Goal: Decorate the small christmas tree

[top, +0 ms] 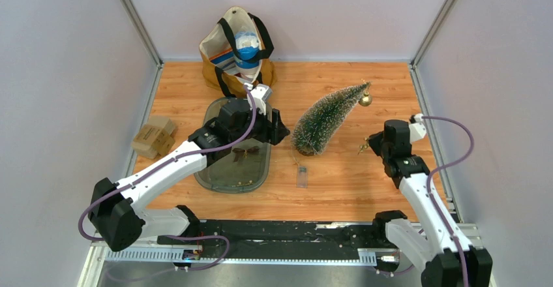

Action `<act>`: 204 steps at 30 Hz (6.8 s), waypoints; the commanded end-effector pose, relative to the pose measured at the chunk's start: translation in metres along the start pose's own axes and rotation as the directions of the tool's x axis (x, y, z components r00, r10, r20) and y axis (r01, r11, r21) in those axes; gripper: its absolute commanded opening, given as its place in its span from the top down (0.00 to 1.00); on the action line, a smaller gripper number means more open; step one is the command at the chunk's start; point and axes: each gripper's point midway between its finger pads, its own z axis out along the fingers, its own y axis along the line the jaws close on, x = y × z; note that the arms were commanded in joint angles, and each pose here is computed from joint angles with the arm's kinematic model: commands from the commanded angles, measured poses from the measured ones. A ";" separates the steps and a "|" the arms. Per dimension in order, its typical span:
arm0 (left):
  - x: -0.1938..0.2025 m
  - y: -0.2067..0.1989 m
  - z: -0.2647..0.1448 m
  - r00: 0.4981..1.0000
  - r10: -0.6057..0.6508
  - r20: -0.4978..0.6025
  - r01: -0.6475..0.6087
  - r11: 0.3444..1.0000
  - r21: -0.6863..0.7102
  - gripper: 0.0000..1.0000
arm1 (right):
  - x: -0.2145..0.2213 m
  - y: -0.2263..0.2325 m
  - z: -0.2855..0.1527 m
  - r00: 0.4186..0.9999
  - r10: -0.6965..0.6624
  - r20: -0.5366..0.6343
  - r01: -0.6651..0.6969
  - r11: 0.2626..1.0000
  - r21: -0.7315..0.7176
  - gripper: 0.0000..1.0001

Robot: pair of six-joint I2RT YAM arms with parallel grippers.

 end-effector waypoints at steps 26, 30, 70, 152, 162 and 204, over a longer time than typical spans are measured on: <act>-0.052 -0.052 0.030 0.994 0.084 0.076 -0.099 0.968 0.230 0.29 | -0.047 0.092 -0.050 0.546 0.820 0.173 -0.822 0.564 -0.083 1.00; -0.051 -0.057 0.034 0.994 0.087 0.071 -0.102 0.964 0.246 0.29 | -0.045 0.102 -0.053 0.544 0.823 0.160 -0.820 0.563 -0.107 1.00; -0.030 -0.070 0.055 0.998 0.070 0.006 -0.069 0.959 0.276 0.32 | -0.016 0.100 -0.087 0.586 0.810 0.015 -0.797 0.580 -0.171 1.00; 0.020 -0.231 0.013 0.997 -0.067 0.042 0.042 0.897 0.441 0.29 | -0.014 0.106 -0.234 0.991 0.027 0.133 0.098 0.538 -0.837 1.00; 0.031 -0.246 0.019 0.997 -0.082 -0.007 0.074 0.859 0.507 0.40 | -0.013 0.108 -0.231 0.992 0.047 0.118 0.074 0.535 -0.842 1.00; 0.029 -0.209 0.010 0.994 0.097 0.044 -0.106 0.925 0.364 1.00 | -0.001 0.097 -0.237 0.982 -0.073 0.176 0.188 0.505 -0.842 0.75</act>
